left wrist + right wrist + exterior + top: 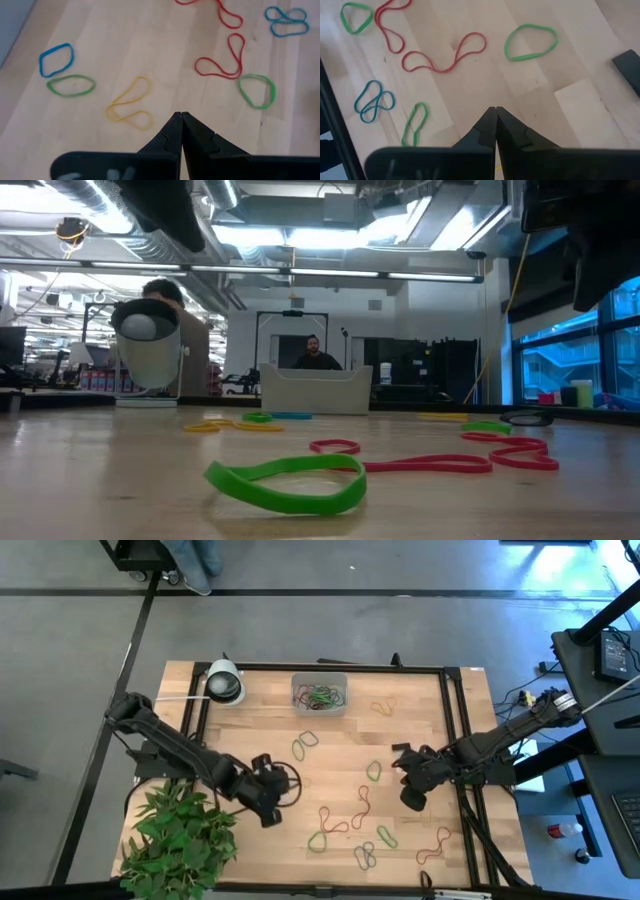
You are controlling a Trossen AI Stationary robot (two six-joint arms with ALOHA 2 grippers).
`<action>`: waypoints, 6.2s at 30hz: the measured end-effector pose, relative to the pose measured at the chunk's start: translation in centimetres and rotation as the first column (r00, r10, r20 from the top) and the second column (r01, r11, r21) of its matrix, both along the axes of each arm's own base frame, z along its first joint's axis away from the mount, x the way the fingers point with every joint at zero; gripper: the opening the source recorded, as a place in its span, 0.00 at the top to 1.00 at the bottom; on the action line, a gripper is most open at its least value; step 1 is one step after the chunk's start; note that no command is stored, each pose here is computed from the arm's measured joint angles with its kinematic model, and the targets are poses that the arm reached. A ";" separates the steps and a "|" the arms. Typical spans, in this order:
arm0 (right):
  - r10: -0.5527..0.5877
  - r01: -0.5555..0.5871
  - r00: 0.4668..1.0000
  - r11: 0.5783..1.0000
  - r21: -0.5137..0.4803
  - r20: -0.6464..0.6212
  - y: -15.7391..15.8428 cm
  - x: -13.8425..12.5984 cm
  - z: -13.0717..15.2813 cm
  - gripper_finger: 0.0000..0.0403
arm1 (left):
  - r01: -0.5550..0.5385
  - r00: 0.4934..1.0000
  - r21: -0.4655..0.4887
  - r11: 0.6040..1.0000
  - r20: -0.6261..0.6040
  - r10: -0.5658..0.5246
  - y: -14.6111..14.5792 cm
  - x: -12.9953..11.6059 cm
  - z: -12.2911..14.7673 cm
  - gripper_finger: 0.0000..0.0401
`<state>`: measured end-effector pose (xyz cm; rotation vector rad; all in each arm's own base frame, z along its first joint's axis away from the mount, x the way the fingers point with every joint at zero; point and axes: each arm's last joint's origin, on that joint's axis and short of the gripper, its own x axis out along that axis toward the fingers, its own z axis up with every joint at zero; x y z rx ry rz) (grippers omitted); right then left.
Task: Pick and place rubber bands into bin
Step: Put the yellow rubber band into the white bin, then put the black rubber band into the white bin
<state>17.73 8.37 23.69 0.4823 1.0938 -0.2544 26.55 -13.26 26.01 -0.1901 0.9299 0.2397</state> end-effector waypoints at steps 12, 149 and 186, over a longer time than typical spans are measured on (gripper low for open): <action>0.057 -0.057 0.998 0.998 0.001 0.002 1.0 -0.4 0.0 0.98 | 0.024 0.996 0.038 0.999 -0.083 -0.021 -4.1 4.7 -0.5 0.99; -0.252 0.281 0.951 0.947 -0.155 0.179 -2.5 1.4 0.4 0.99 | -0.080 0.965 0.075 0.994 -0.245 0.096 33.3 10.5 -7.9 0.78; -0.245 0.268 0.956 0.953 -0.140 0.159 -2.6 1.4 0.4 0.98 | -0.189 0.951 -0.061 0.980 -0.258 0.167 14.1 6.9 0.3 0.98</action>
